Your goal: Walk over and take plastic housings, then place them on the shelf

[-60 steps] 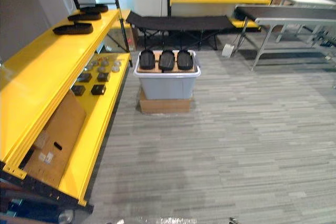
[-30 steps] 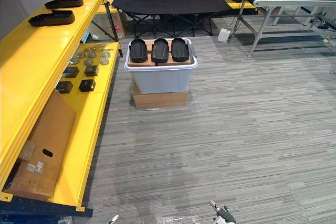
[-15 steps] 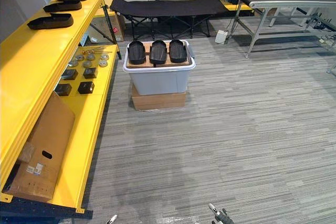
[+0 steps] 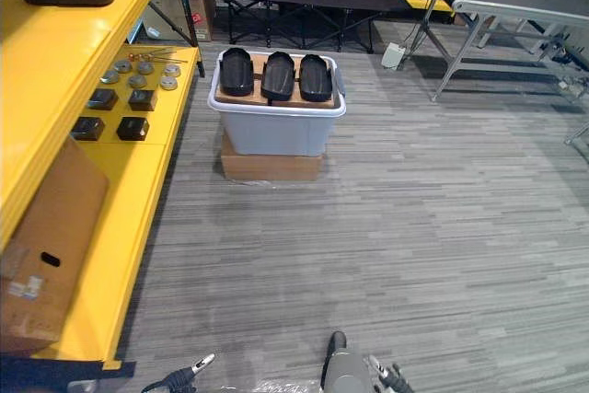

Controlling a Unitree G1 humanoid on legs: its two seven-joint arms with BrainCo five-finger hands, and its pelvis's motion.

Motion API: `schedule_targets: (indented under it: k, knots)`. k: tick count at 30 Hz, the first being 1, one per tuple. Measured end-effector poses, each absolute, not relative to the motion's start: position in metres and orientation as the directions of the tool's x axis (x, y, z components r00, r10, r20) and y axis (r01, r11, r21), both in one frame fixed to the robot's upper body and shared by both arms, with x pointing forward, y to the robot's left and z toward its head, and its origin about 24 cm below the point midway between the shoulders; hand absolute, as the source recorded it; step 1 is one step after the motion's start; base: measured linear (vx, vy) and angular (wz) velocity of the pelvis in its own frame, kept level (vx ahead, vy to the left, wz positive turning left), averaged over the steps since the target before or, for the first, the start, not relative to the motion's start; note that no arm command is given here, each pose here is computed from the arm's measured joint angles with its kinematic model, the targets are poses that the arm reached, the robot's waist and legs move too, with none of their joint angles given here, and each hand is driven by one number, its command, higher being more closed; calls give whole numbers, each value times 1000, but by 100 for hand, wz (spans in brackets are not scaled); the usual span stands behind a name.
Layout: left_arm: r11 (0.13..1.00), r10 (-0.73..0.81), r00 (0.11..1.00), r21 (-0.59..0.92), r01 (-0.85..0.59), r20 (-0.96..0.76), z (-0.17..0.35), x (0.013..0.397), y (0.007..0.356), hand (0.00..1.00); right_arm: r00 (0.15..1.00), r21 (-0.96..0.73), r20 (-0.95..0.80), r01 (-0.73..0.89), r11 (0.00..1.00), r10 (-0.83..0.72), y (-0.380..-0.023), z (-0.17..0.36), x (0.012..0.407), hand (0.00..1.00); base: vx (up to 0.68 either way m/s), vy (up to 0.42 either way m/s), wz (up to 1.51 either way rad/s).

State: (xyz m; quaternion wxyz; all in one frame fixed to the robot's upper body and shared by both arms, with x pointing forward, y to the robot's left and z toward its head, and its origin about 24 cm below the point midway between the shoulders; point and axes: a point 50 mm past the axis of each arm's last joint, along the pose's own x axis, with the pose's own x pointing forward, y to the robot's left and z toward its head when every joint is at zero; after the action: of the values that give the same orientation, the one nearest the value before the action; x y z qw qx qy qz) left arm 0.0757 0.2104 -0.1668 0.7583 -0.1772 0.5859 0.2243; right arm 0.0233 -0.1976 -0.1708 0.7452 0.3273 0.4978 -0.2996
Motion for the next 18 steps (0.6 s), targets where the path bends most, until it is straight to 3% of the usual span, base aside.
schedule_targets:
  k: [4,7,11,13,18]
  knots:
    - [740,136,220,-49,-670,-966,-167,71,205,0,303,143,-940,770,622,-158,-212,-169,21,0,400,-447,27]
    - [755,93,169,-41,-654,-981,-173,45,192,0,401,187,-892,746,639,-208,-225,-163,56,0,384,-281,-15]
    - [780,93,114,1,-626,-989,-175,16,187,0,514,267,-825,720,640,-234,-233,-151,100,0,380,-38,-32]
    - [784,73,101,-5,-621,-992,-177,7,176,0,514,277,-825,730,625,-235,-233,-151,98,0,369,62,-18]
    - [813,120,126,25,-581,-985,-175,10,193,0,492,286,-850,728,623,-186,-227,-155,96,0,465,150,8]
